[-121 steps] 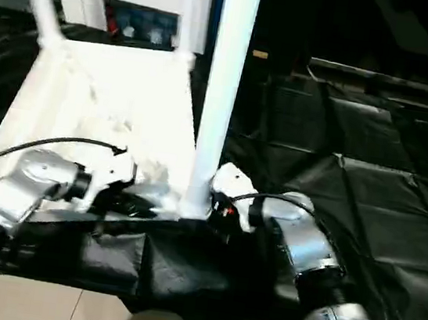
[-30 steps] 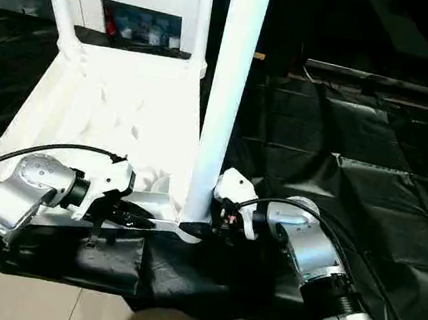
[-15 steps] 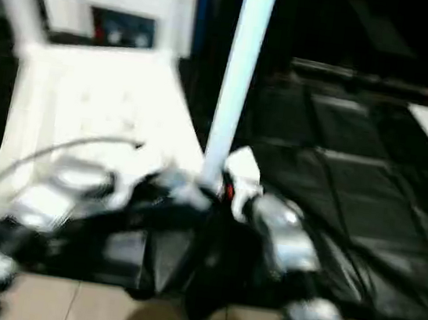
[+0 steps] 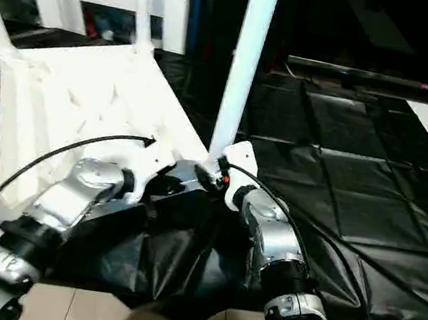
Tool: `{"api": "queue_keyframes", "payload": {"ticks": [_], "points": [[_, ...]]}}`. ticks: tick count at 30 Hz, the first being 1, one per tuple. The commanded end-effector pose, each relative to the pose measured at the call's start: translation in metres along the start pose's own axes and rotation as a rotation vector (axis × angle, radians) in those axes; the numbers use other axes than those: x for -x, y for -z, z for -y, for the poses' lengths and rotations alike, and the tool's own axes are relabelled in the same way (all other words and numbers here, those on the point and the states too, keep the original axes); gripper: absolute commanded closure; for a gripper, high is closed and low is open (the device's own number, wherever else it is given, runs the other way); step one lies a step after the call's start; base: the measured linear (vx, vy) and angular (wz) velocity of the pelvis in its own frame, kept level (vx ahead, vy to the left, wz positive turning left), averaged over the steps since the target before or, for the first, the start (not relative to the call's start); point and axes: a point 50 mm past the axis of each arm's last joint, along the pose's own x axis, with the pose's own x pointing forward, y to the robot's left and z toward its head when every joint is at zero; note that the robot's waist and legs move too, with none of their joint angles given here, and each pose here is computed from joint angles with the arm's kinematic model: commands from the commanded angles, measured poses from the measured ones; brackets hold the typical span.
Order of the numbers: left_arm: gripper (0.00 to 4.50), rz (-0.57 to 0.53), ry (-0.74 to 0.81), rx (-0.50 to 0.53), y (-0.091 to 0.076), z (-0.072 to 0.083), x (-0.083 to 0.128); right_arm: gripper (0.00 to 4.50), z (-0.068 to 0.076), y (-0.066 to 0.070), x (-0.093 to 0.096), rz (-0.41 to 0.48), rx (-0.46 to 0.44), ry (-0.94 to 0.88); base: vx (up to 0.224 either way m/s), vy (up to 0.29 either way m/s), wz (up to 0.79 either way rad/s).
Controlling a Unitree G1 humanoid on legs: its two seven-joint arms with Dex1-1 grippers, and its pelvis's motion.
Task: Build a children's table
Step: Rotate leg to tighten
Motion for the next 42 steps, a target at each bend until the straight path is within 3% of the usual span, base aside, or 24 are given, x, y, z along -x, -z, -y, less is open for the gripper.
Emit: {"api": "queue_keyframes", "payload": {"ticks": [1, 5, 13, 21, 22, 25, 26, 31, 38, 42], "points": [[4.5, 0.054, 0.099, -0.029, -0.003, 0.011, -0.004, 0.5, -0.029, -0.008, -0.007, 0.028, 0.077, -0.243, 0.0, 0.0, 0.0], [4.5, 0.08, 0.253, -0.083, 0.002, 0.014, 0.014, 0.5, -0.015, -0.008, 0.016, 0.01, 0.15, -0.371, 0.0, 0.0, 0.0], [4.5, 0.045, 0.398, -0.11, 0.011, 0.013, 0.032, 0.5, -0.004, -0.008, 0.037, -0.046, 0.19, -0.51, 0.0, 0.0, 0.0], [4.5, 0.023, 0.433, -0.106, 0.014, 0.009, 0.041, 0.5, -0.008, -0.004, 0.041, -0.071, 0.194, -0.574, 0.0, 0.0, 0.0], [4.5, 0.023, 0.434, -0.105, 0.014, 0.009, 0.041, 0.76, -0.008, -0.004, 0.041, -0.071, 0.193, -0.575, 0.0, 0.0, 0.0], [4.5, 0.023, 0.441, -0.106, 0.015, 0.009, 0.042, 0.83, -0.01, -0.003, 0.042, -0.074, 0.191, -0.587, 0.0, 0.0, 0.0], [4.5, 0.023, 0.442, -0.105, 0.015, 0.009, 0.042, 1.17, -0.01, -0.003, 0.042, -0.074, 0.19, -0.588, 0.0, 0.0, 0.0], [4.5, 0.018, 0.444, -0.103, 0.017, 0.01, 0.042, 1.59, -0.011, -0.003, 0.042, -0.078, 0.189, -0.591, 0.0, 0.0, 0.0], [4.5, 0.013, 0.426, -0.105, 0.018, 0.009, 0.042, 1.84, -0.012, -0.001, 0.042, -0.077, 0.183, -0.591, 0.0, 0.0, 0.0], [4.5, 0.004, 0.368, -0.102, 0.018, 0.01, 0.034, 1.88, -0.017, 0.004, 0.037, -0.047, 0.117, -0.55, 0.0, 0.0, 0.0]]}}
